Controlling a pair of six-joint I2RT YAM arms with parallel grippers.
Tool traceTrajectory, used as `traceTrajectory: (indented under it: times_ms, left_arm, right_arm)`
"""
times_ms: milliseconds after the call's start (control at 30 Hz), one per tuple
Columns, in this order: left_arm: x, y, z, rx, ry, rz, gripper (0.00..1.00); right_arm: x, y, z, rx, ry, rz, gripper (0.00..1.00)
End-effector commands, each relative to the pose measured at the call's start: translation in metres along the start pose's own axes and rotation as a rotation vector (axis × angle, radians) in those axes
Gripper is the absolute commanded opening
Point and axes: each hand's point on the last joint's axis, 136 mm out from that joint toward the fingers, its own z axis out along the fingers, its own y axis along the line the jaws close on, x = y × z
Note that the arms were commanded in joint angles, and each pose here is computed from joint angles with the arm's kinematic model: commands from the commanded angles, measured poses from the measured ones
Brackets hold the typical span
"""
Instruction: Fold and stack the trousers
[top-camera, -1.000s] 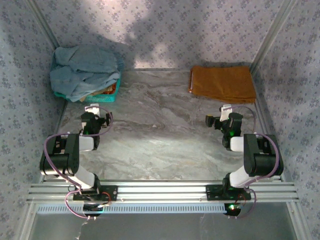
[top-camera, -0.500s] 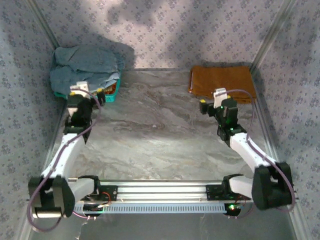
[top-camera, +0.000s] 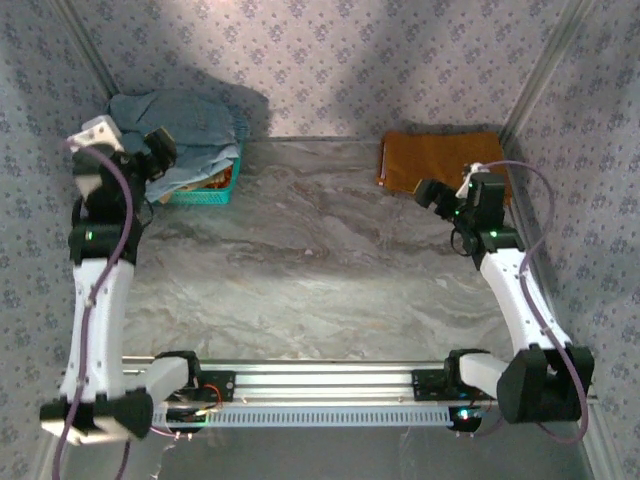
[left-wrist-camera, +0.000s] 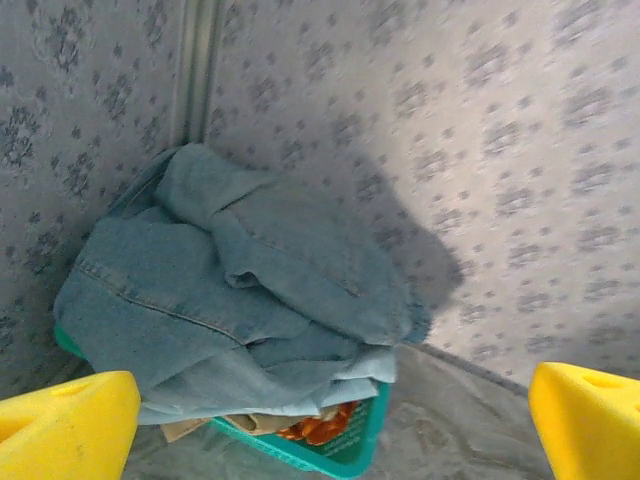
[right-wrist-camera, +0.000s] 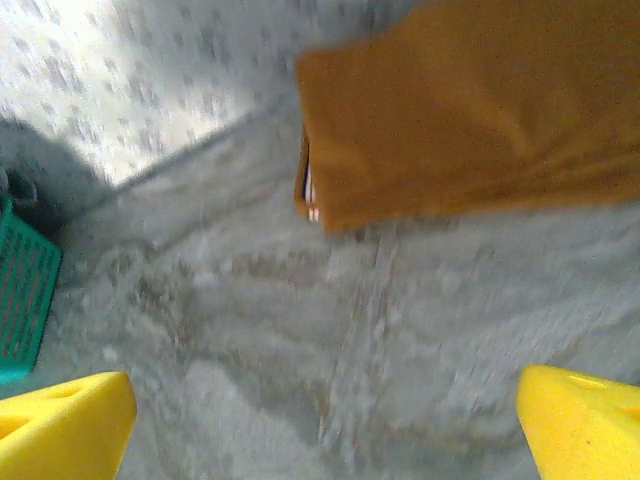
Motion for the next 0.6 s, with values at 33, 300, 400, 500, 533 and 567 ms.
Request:
traceTrajectory:
  times_ms: [33, 300, 400, 500, 533, 567]
  left_arm:
    - [0.051, 0.038, 0.057, -0.303, 0.263, 0.236, 1.0]
    - [0.102, 0.053, 0.153, -0.441, 0.414, 0.449, 1.0]
    - [0.125, 0.057, 0.185, -0.451, 0.463, 0.484, 1.0]
    - [0.144, 0.066, 0.21, -0.482, 0.496, 0.518, 0.96]
    - [0.142, 0.064, 0.217, -0.479, 0.486, 0.518, 0.91]
    - [0.144, 0.064, 0.221, -0.477, 0.489, 0.522, 0.83]
  right_arm:
    - [0.023, 0.017, 0.008, -0.08, 0.112, 0.046, 1.0]
    - [0.036, 0.024, 0.026, -0.103, 0.163, 0.03, 1.0]
    - [0.041, 0.023, 0.032, -0.104, 0.18, 0.026, 1.0]
    - [0.045, 0.022, 0.035, -0.103, 0.192, 0.024, 1.0]
    - [0.046, 0.021, 0.036, -0.101, 0.194, 0.023, 1.0]
    - [0.046, 0.02, 0.036, -0.097, 0.193, 0.023, 1.0]
